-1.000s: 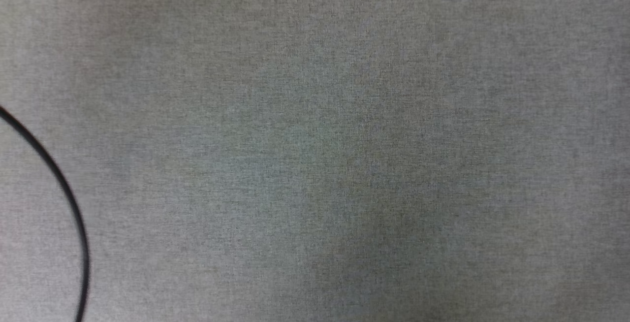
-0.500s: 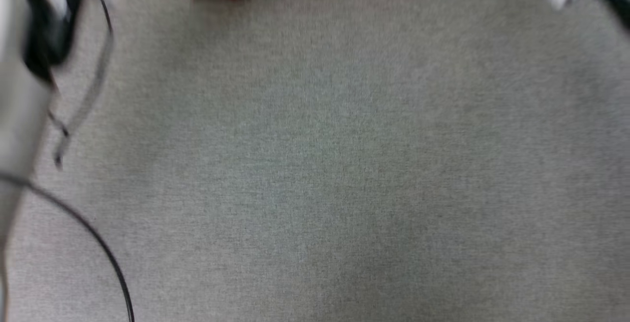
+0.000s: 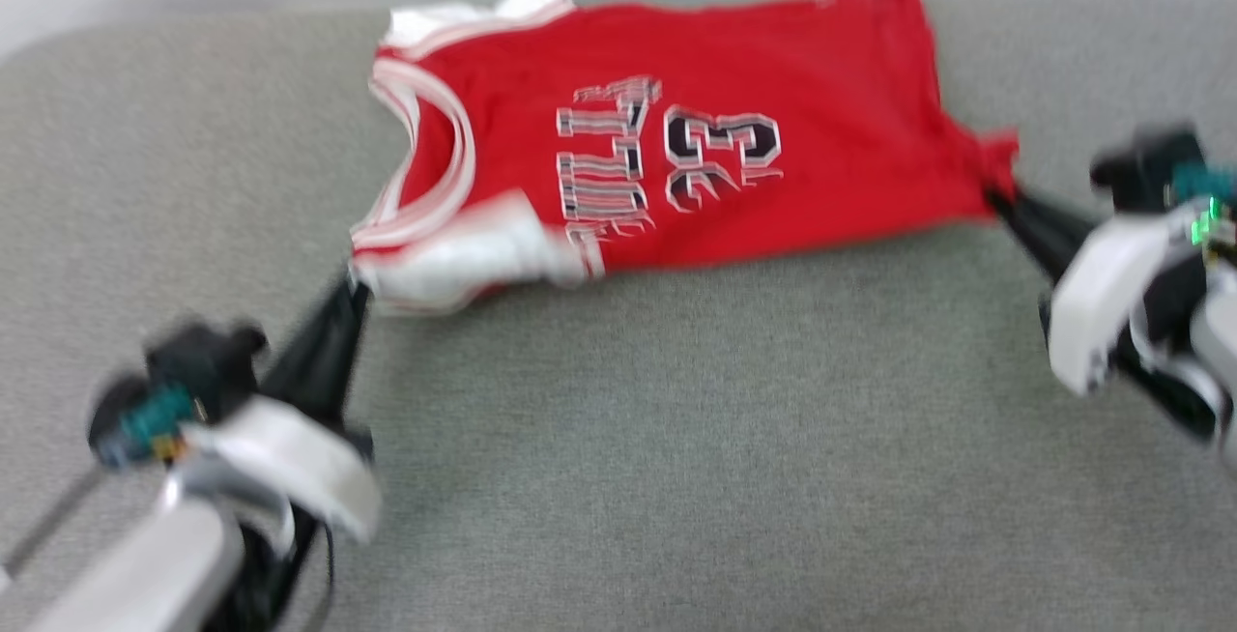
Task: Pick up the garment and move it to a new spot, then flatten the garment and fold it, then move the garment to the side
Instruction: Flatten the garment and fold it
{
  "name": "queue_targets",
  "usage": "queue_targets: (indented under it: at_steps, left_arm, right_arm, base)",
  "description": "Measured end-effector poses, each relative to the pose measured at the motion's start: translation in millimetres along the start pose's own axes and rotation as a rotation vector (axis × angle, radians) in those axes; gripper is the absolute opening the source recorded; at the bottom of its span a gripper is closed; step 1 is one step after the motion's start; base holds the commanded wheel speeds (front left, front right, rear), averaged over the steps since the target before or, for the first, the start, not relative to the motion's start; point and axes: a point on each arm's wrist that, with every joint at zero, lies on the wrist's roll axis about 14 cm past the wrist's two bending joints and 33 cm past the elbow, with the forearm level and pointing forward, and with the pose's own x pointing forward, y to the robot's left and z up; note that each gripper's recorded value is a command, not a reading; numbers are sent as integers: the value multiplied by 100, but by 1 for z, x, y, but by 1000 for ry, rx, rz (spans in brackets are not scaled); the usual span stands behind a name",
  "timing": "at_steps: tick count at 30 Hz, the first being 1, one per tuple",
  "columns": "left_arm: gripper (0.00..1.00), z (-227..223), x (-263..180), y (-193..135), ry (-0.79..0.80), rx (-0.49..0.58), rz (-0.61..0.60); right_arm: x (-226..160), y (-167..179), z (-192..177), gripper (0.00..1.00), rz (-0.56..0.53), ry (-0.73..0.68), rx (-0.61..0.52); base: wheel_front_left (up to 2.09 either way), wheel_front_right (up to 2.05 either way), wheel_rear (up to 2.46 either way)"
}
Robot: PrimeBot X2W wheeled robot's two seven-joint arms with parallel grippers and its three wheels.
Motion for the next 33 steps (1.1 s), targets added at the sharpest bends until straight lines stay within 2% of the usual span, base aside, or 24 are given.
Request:
queue_targets:
  at_steps: [10,19,25,33]
  left_arm:
    - [0,-55,-101,-29,203,-127,57]
    - [0,-87,-163,-46,315,-236,114]
    - [0,-92,-170,-49,330,-247,114]
    - [0,-56,-132,-29,206,-115,70]
  right_arm:
    - [-73,30,-65,0,17,86,84]
    - [-130,59,-120,0,23,177,142]
    - [-138,62,-119,0,19,164,152]
    - [-122,54,-90,0,-7,75,169]
  base:
    - [0,0,0]
    - [0,0,0]
    - [0,0,0]
    - [0,0,0]
